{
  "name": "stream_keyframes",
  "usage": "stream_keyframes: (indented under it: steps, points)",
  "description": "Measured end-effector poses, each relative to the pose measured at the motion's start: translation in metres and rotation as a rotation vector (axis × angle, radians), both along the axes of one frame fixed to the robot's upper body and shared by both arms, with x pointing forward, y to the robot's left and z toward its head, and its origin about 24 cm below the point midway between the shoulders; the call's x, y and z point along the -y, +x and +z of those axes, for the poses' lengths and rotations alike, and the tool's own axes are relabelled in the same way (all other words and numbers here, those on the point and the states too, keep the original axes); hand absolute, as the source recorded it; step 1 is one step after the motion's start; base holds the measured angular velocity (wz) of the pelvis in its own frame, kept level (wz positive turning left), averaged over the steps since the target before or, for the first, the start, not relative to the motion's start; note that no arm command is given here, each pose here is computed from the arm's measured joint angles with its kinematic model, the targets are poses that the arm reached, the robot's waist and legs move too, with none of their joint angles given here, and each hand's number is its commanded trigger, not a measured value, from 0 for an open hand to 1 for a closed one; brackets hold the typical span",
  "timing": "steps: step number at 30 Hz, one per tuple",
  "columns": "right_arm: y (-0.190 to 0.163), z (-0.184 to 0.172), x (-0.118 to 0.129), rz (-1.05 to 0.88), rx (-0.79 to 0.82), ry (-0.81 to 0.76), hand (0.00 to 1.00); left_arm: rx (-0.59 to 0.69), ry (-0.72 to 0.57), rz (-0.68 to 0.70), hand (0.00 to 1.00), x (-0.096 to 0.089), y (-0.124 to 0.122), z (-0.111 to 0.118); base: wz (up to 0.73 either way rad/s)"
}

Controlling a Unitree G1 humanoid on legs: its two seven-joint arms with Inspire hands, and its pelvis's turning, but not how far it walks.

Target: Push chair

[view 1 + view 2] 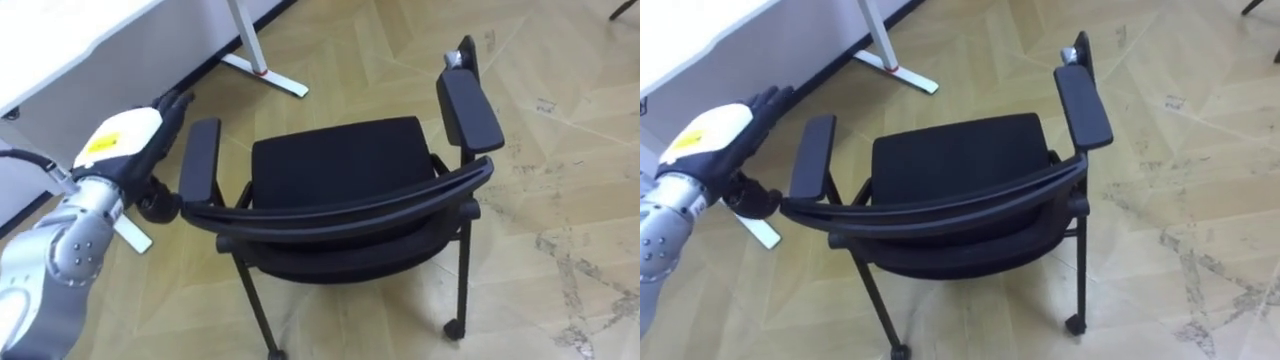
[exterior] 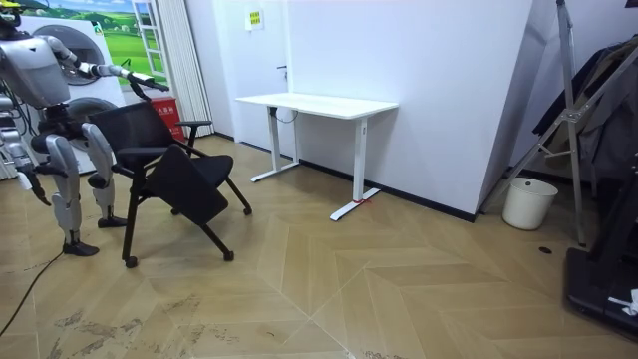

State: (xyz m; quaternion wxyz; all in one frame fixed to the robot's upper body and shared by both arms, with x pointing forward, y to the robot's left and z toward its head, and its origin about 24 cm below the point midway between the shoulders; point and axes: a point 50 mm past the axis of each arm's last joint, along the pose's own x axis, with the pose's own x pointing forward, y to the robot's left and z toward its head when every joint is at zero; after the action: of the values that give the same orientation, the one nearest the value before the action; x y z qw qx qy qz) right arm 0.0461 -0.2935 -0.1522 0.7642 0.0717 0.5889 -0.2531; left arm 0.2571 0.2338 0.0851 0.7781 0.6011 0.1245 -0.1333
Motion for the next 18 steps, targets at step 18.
stream_keyframes:
  steps: [18]
  points:
    - [0.008,0.003,0.004,0.024,-0.032,-0.007,0.0,-0.437,0.06,-0.081,0.0,0.013,-0.006,0.005,0.0]
